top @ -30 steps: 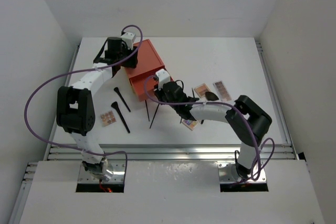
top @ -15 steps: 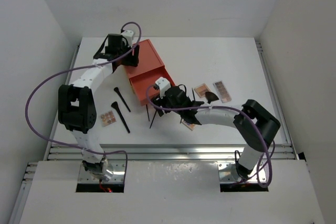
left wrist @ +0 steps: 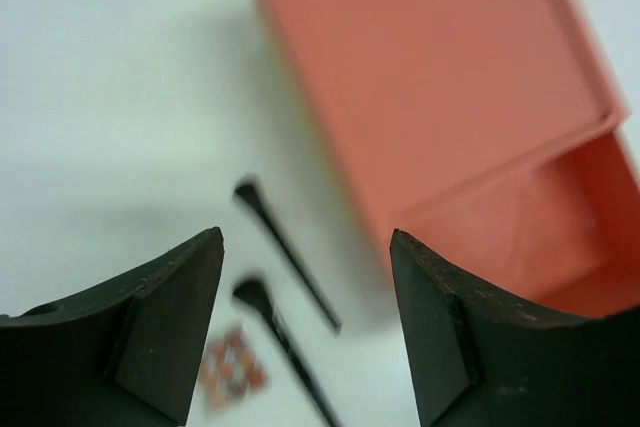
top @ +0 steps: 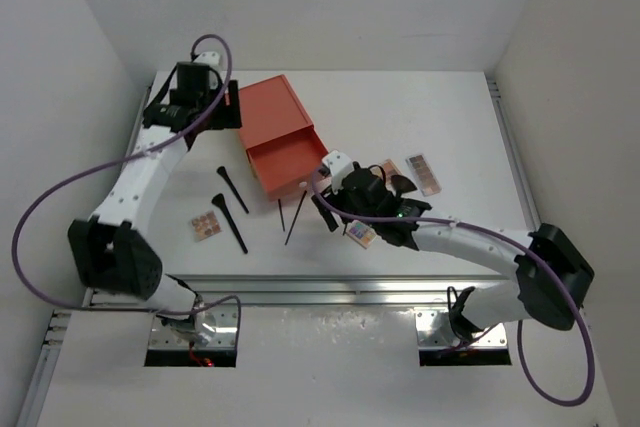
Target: Organize the makeup
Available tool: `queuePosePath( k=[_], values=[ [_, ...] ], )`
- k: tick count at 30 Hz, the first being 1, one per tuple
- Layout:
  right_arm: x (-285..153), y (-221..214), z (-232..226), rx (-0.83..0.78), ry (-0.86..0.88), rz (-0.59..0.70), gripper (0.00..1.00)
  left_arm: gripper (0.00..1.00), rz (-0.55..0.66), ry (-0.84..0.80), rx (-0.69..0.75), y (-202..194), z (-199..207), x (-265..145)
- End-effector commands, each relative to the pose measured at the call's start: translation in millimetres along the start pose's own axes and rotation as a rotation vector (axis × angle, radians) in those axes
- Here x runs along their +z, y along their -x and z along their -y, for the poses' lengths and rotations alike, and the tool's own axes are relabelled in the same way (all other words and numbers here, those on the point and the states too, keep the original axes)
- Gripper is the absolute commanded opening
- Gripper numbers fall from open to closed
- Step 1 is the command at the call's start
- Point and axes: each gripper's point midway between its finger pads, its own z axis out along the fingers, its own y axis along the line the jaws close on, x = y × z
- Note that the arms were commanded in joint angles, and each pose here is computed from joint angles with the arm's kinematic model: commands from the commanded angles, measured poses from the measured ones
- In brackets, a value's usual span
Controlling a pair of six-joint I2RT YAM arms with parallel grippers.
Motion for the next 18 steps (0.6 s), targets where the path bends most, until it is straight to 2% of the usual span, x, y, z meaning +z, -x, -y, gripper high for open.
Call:
queuePosePath(
  k=[1, 2, 4, 7, 9, 11, 18],
  values=[
    [-15, -8, 21, 0.027, -0.114, 0.003, 0.81, 0.72, -0.132, 0.172, -0.149, -60, -36, -47],
    [-18, -9, 23, 0.036, -0.123, 0.010, 0.81, 0.71, -0.208, 0.189, -0.155, -91, -39, -46],
    [-22, -8, 25, 0.052, -0.143, 0.023, 0.81, 0.70, -0.293, 0.146, -0.166, -123, -31, -45],
    [-26, -17, 35, 0.090, -0.202, 0.007, 0.81, 0.63, -0.456, 0.107, -0.232, -174, -17, -29],
    [-32, -14, 39, 0.145, -0.236, 0.000, 0.80, 0.63, -0.510, 0.092, -0.235, -188, -14, -23],
    [-39, -19, 39, 0.163, -0.244, -0.036, 0.80, 0.63, -0.499, 0.049, -0.246, -191, -7, -13],
    [-66, -45, 50, 0.148, -0.342, -0.116, 0.78, 0.61, -0.648, 0.037, -0.302, -245, -3, -14]
  ],
)
